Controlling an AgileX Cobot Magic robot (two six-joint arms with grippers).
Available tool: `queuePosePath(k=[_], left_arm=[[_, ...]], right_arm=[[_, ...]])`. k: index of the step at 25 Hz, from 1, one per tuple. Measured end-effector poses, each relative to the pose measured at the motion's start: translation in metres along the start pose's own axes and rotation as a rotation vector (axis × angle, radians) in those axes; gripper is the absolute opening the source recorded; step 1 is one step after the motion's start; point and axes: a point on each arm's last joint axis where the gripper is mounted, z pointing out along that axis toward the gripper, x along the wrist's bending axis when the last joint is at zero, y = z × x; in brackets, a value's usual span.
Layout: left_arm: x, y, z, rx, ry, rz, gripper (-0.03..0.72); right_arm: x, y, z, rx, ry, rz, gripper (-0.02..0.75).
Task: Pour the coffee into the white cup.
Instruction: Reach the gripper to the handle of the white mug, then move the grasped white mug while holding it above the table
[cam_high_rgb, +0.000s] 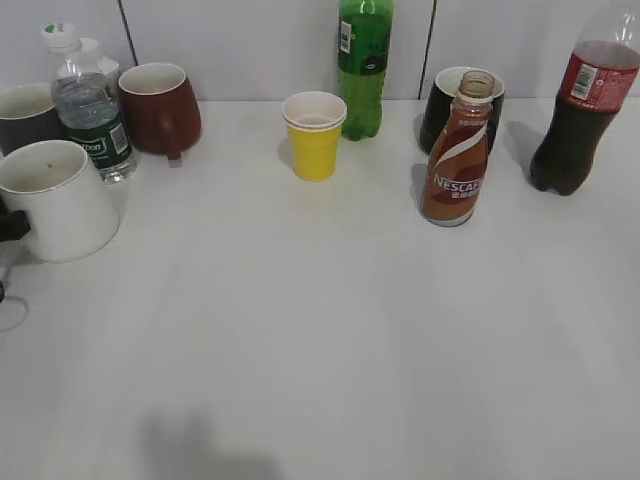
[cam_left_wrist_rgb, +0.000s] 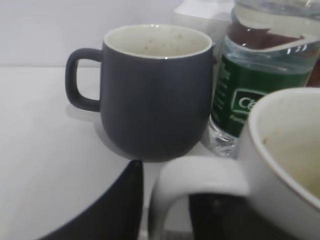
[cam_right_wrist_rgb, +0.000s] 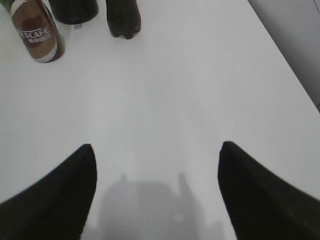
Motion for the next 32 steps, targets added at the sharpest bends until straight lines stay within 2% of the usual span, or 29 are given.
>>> queuePosePath(k=[3,5,12,17,20,22,28,32], left_arm=[[-0.001,0.000,0.000,0.005,-0.015,0.007,0.089],[-0.003,-0.002,0.000,0.015,-0.029,0.015,0.041],[-0.007,-0.002,0.000,0.017,-0.072,0.034,0.038],[-0.016,0.002,-0.002,0.029,-0.175,0.067,0.038],[-0.022,0.010,-0.001,0.009,-0.255,0.093,0.038],[-0.026,0.019,0.005,-0.015,-0.314,0.079,0.038],[-0.038,0.043,0.023,-0.041,-0.542,0.071,0.037],[-0.056,0.054,0.032,-0.050,-0.655,0.084,0.037]], right_arm=[[0.000,0.000,0.000,0.000,0.000,0.000,0.588],[0.000,0.000,0.000,0.000,0.000,0.000,0.588],[0.000,0.000,0.000,-0.001,0.000,0.000,0.588],[0.000,0.000,0.000,-0.001,0.000,0.000,0.588],[0.000,0.000,0.000,-0.001,0.000,0.000,0.588],[0.000,0.000,0.000,-0.001,0.000,0.000,0.588],[0.000,0.000,0.000,0.000,0.000,0.000,0.588],[0.000,0.000,0.000,-0.001,0.000,0.000,0.588]])
